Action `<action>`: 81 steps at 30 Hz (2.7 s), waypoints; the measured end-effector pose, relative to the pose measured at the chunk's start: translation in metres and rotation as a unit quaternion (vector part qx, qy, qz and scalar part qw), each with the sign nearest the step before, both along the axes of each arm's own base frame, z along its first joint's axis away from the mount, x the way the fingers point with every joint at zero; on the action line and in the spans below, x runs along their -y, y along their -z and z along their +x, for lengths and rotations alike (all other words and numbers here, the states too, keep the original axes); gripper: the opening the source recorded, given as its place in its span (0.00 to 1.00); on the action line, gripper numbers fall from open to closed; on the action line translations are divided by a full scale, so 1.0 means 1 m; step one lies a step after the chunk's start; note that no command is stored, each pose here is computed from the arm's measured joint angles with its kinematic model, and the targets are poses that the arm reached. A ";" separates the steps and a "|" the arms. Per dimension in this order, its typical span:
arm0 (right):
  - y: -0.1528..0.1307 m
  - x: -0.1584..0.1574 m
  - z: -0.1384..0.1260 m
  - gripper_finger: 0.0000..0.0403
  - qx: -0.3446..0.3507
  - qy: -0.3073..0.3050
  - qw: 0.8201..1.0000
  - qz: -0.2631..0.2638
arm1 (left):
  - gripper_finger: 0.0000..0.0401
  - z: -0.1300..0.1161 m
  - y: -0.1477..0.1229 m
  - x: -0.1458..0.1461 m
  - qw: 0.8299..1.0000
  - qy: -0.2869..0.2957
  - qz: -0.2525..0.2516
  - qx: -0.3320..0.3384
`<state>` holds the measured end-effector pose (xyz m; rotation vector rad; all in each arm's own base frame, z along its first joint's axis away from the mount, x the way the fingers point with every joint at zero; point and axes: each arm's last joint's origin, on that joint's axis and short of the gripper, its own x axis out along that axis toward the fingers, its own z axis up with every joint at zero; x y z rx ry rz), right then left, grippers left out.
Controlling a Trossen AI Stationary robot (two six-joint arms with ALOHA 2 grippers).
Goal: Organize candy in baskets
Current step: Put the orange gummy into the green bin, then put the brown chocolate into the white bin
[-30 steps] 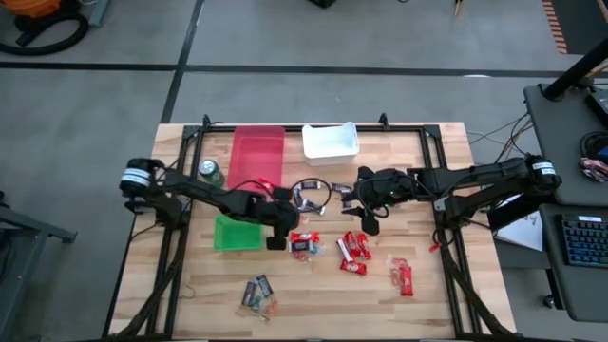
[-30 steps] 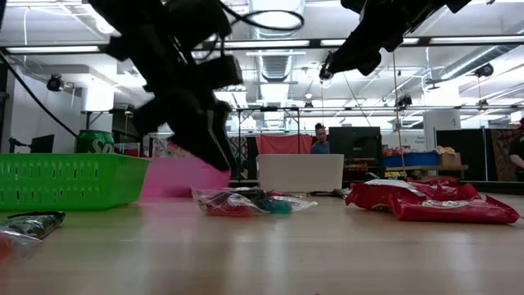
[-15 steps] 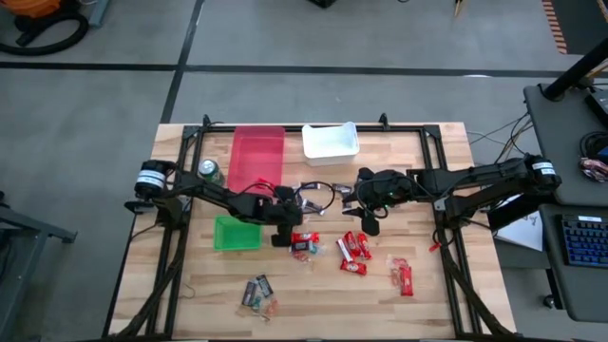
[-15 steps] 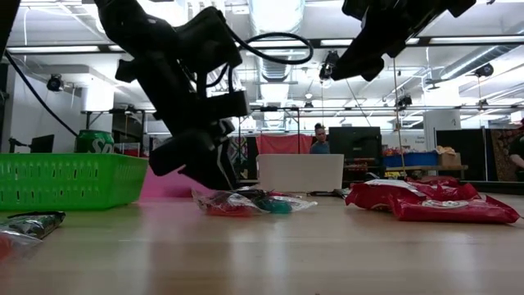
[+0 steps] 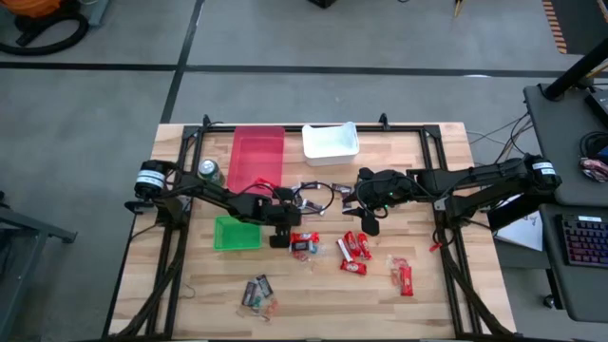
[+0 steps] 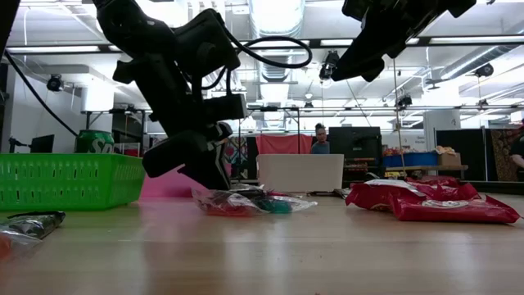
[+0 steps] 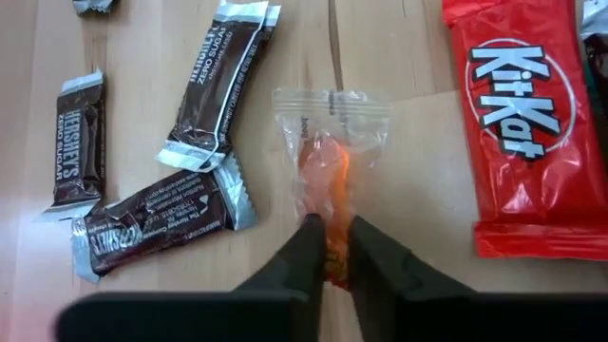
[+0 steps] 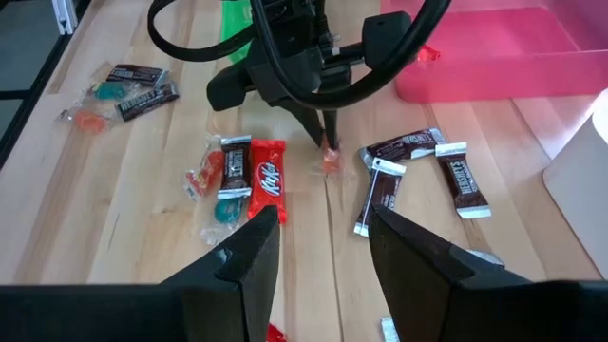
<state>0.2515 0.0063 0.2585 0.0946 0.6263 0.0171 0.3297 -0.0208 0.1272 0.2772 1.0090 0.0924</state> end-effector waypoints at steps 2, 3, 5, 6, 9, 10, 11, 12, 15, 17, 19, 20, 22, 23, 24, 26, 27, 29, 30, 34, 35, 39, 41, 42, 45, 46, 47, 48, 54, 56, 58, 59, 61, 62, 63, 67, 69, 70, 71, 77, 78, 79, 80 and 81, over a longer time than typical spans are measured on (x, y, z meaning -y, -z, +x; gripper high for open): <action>0.000 0.000 0.000 0.39 0.000 0.000 1.000 0.001 | 0.02 -0.001 -0.002 0.000 1.000 0.000 0.000 0.000; 0.001 0.000 0.000 0.39 -0.001 0.002 1.000 0.002 | 0.02 -0.002 -0.003 0.001 1.000 0.001 -0.001 0.000; 0.001 0.000 0.000 0.39 -0.003 0.004 1.000 0.004 | 0.02 -0.005 -0.010 0.002 1.000 0.004 -0.002 0.002; 0.002 0.000 0.000 0.39 -0.003 0.004 1.000 0.004 | 0.01 -0.006 -0.016 0.003 1.000 0.006 -0.004 0.007; 0.002 0.000 -0.001 0.39 -0.004 0.005 1.000 0.006 | 0.00 -0.015 -0.038 0.005 1.000 0.000 -0.013 0.021; 0.002 0.000 -0.001 0.39 -0.004 0.005 1.000 0.006 | 0.00 -0.019 -0.047 0.006 1.000 -0.003 -0.018 0.024; 0.002 0.000 -0.001 0.39 -0.003 0.005 1.000 0.006 | 0.00 -0.023 -0.057 0.007 0.999 -0.003 -0.029 0.028; 0.002 0.000 -0.001 0.39 -0.004 0.005 1.000 0.006 | 0.00 -0.028 -0.067 0.008 0.999 -0.002 -0.043 0.030; 0.002 0.000 0.000 0.39 -0.002 0.005 1.000 0.006 | 0.00 -0.045 -0.095 0.011 0.994 -0.014 -0.100 0.032; 0.001 0.000 0.000 0.39 0.005 0.005 1.000 0.006 | 0.00 -0.058 -0.109 0.012 0.988 -0.040 -0.145 0.016; 0.000 0.000 0.001 0.39 0.013 0.005 1.000 0.007 | 0.00 -0.071 -0.120 0.013 0.981 -0.070 -0.183 0.000; 0.000 0.000 0.001 0.39 0.016 0.005 1.000 0.006 | 0.00 -0.078 -0.124 0.014 0.977 -0.083 -0.197 -0.013; -0.001 0.000 0.002 0.39 0.022 0.003 1.000 0.004 | 0.00 -0.091 -0.127 0.016 0.970 -0.108 -0.212 -0.045; -0.001 0.000 0.002 0.39 0.022 0.003 1.000 0.004 | 0.00 -0.097 -0.126 0.017 0.968 -0.118 -0.214 -0.062; -0.001 0.000 0.002 0.39 0.023 0.003 1.000 0.004 | 0.00 -0.102 -0.125 0.017 0.965 -0.127 -0.214 -0.083; -0.001 0.000 0.002 0.39 0.024 0.003 1.000 0.004 | 0.00 -0.112 -0.121 0.019 0.960 -0.142 -0.205 -0.128; -0.001 0.000 0.002 0.39 0.024 0.003 1.000 0.004 | 0.00 -0.115 -0.118 0.019 0.957 -0.149 -0.202 -0.146; -0.001 0.000 0.002 0.39 0.024 0.003 1.000 0.004 | 0.00 -0.118 -0.112 0.021 0.951 -0.158 -0.199 -0.174; -0.001 0.000 0.002 0.39 0.024 0.003 1.000 0.004 | 0.00 -0.119 -0.108 0.022 0.949 -0.163 -0.197 -0.185; -0.001 0.000 0.002 0.39 0.025 0.003 1.000 0.004 | 0.01 -0.122 -0.093 0.024 0.941 -0.177 -0.190 -0.217; -0.001 0.000 0.002 0.39 0.025 0.003 1.000 0.004 | 0.01 -0.123 -0.091 0.025 0.939 -0.178 -0.186 -0.227; -0.001 0.000 0.002 0.39 0.026 0.003 1.000 0.004 | 0.05 -0.124 -0.086 0.027 0.936 -0.177 -0.177 -0.246; -0.001 0.000 0.002 0.39 0.027 0.003 1.000 0.004 | 0.08 -0.124 -0.086 0.028 0.936 -0.178 -0.177 -0.246; -0.001 0.000 0.002 0.39 0.027 0.003 1.000 0.004 | 0.10 -0.124 -0.086 0.028 0.936 -0.178 -0.177 -0.246; -0.001 0.000 0.002 0.39 0.027 0.008 1.000 0.011 | 0.15 -0.124 -0.086 0.028 0.936 -0.177 -0.176 -0.247; -0.001 0.000 0.003 0.39 0.027 0.013 0.999 0.017 | 0.16 -0.124 -0.086 0.028 0.936 -0.177 -0.176 -0.247; -0.001 0.000 0.003 0.39 0.026 0.019 0.999 0.025 | 0.17 -0.125 -0.086 0.028 0.936 -0.177 -0.175 -0.248; -0.001 0.000 0.003 0.39 0.026 0.029 0.999 0.033 | 0.18 -0.124 -0.086 0.028 0.936 -0.176 -0.175 -0.248; -0.001 0.003 0.003 0.39 0.029 0.122 0.988 0.089 | 0.20 -0.124 -0.087 0.028 0.940 -0.168 -0.178 -0.237; 0.000 0.003 0.004 0.39 0.027 0.139 0.984 0.109 | 0.19 -0.121 -0.090 0.029 0.950 -0.148 -0.175 -0.213; 0.004 0.003 0.006 0.38 0.019 0.150 0.981 0.121 | 0.19 -0.119 -0.094 0.032 0.964 -0.108 -0.166 -0.180; 0.007 0.003 0.008 0.38 0.013 0.153 0.980 0.125 | 0.19 -0.118 -0.097 0.034 0.969 -0.085 -0.163 -0.165; 0.015 0.003 0.013 0.37 -0.005 0.165 0.977 0.133 | 0.19 -0.118 -0.103 0.036 0.978 -0.049 -0.155 -0.131; 0.020 0.003 0.015 0.36 -0.016 0.171 0.976 0.137 | 0.19 -0.117 -0.107 0.037 0.981 -0.039 -0.153 -0.112; 0.026 0.004 0.017 0.36 -0.029 0.178 0.974 0.141 | 0.19 -0.117 -0.111 0.037 0.984 -0.033 -0.148 -0.091; 0.046 0.004 0.022 0.34 -0.078 0.219 0.961 0.146 | 0.19 -0.119 -0.128 0.034 0.990 -0.026 -0.136 -0.003; 0.055 0.005 0.024 0.34 -0.097 0.242 0.955 0.144 | 0.19 -0.123 -0.135 0.034 0.990 -0.015 -0.136 0.033; 0.058 0.006 0.024 0.33 -0.109 0.251 0.951 0.142 | 0.19 -0.124 -0.138 0.033 0.989 -0.007 -0.137 0.052; 0.061 0.006 0.024 0.33 -0.121 0.262 0.948 0.138 | 0.19 -0.126 -0.140 0.033 0.988 0.002 -0.138 0.071; 0.071 0.010 0.024 0.33 -0.159 0.334 0.923 0.106 | 0.19 -0.139 -0.139 0.028 0.978 0.030 -0.128 0.163; 0.072 0.011 0.023 0.33 -0.160 0.343 0.920 0.101 | 0.19 -0.141 -0.137 0.027 0.977 0.024 -0.123 0.175; 0.073 0.011 0.023 0.33 -0.160 0.351 0.918 0.096 | 0.19 -0.143 -0.136 0.026 0.975 0.016 -0.116 0.187; 0.074 0.011 0.024 0.33 -0.158 0.357 0.916 0.094 | 0.19 -0.145 -0.135 0.024 0.974 0.004 -0.107 0.200; 0.074 0.012 0.024 0.33 -0.155 0.363 0.914 0.096 | 0.19 -0.146 -0.133 0.022 0.973 -0.010 -0.096 0.210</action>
